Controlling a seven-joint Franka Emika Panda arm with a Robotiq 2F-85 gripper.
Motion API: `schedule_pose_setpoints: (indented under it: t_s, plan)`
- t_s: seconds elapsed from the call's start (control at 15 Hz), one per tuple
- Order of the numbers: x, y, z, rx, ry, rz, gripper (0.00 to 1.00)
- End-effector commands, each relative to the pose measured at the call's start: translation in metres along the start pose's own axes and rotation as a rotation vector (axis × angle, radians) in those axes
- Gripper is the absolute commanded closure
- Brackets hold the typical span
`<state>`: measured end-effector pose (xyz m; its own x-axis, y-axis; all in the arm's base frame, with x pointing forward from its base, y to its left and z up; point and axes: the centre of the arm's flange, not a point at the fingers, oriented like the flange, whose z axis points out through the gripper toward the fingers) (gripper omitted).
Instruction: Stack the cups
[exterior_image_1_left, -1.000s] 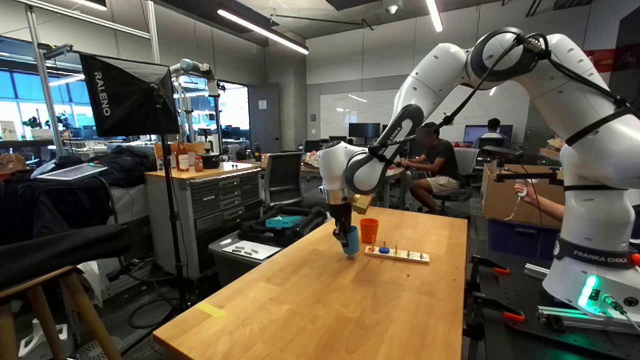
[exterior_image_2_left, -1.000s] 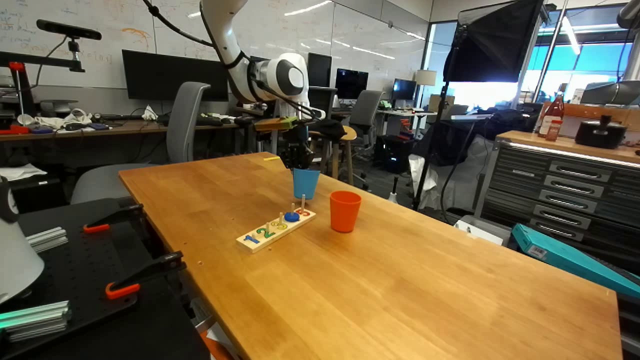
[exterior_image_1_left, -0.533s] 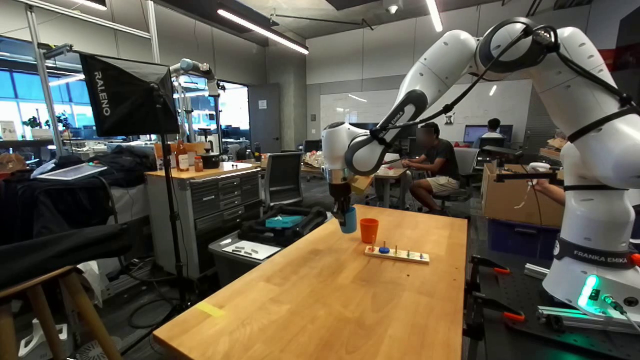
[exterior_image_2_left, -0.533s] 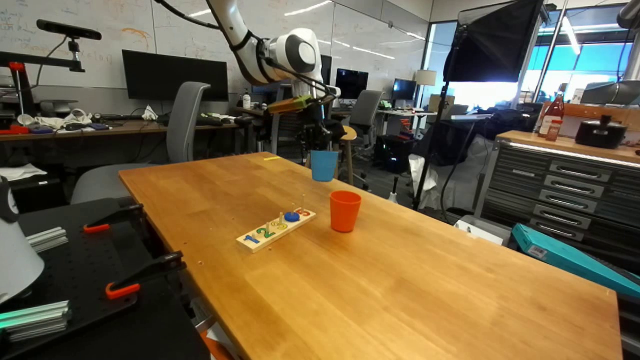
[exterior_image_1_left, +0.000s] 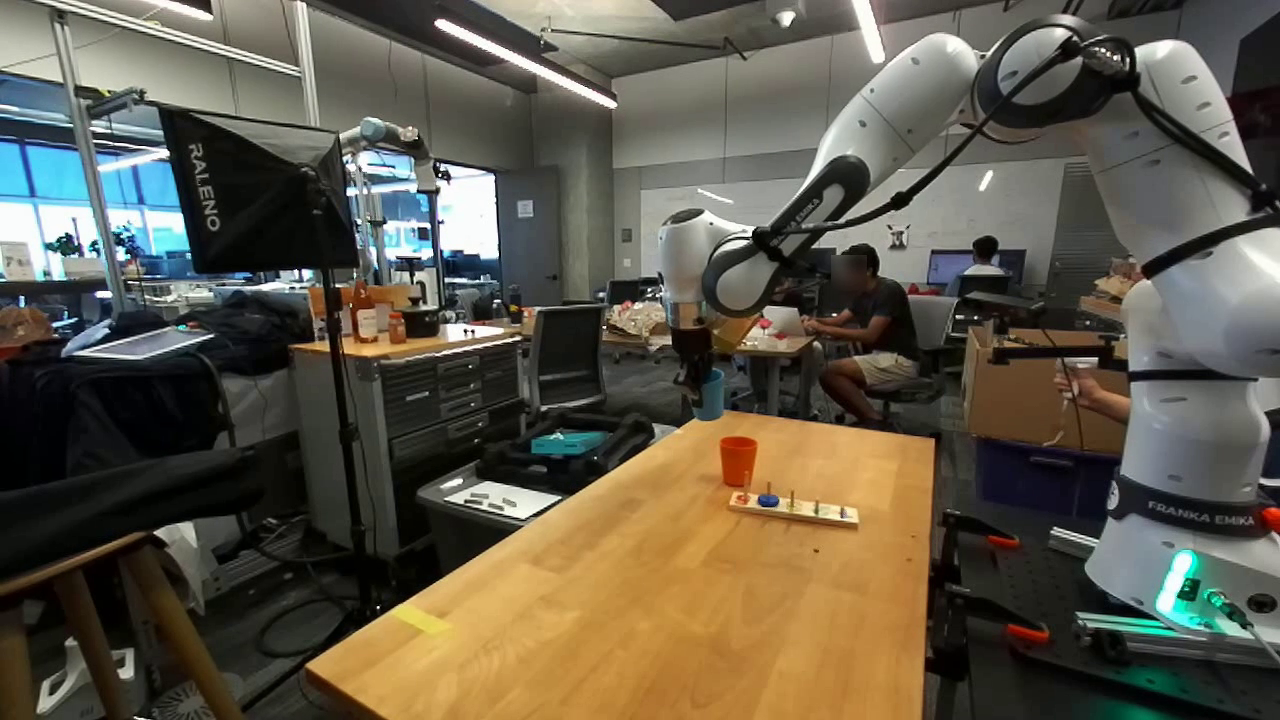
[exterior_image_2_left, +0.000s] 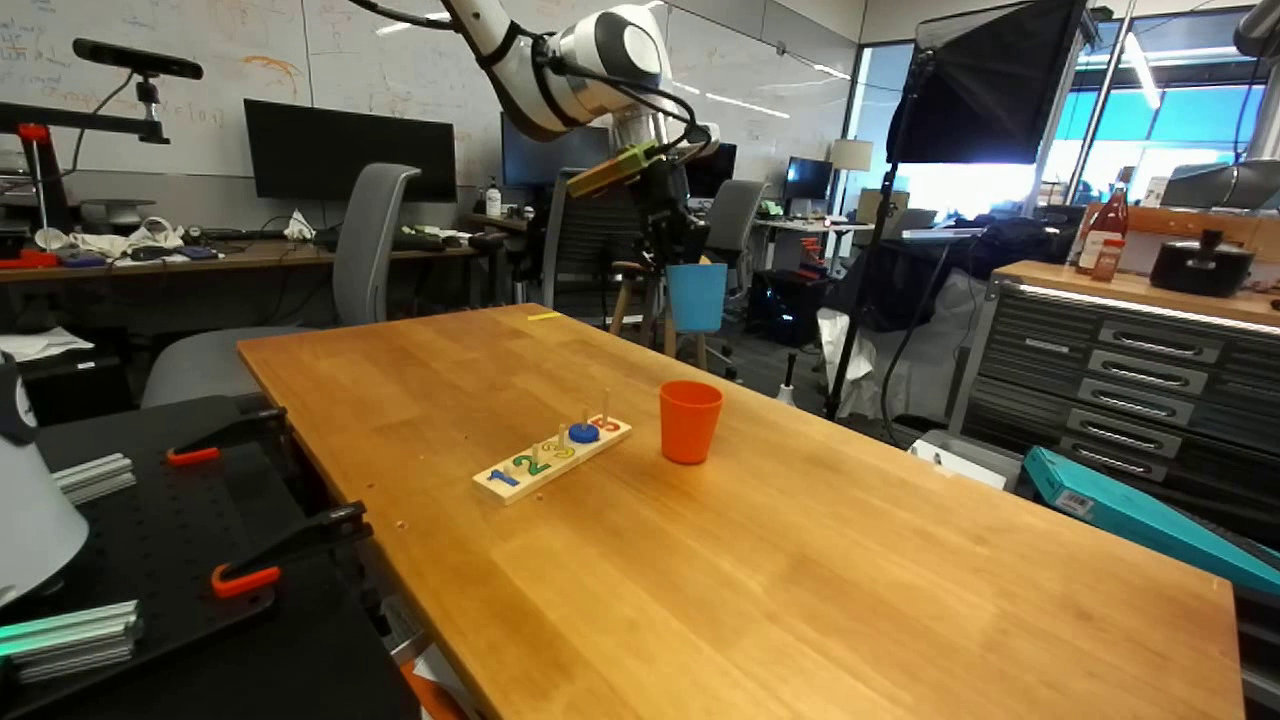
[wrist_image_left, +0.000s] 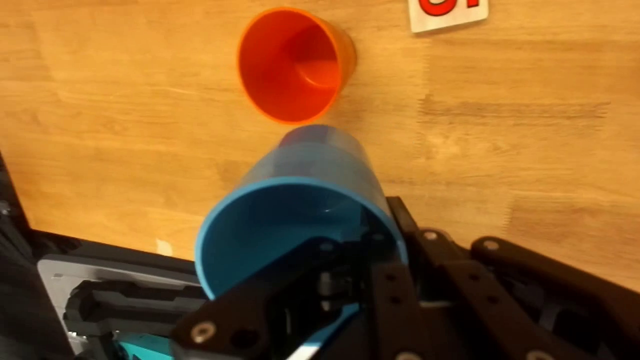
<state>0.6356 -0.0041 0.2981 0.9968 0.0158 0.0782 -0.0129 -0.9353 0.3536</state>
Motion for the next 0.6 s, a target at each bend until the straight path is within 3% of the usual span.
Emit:
schedule_pose_setpoints:
  t_s: [0.0, 0.53]
  plan:
    - [-0.008, 0.019, 0.015, -0.065, -0.029, 0.037, 0.99]
    - [-0.024, 0.022, 0.058, -0.077, -0.141, 0.039, 0.99]
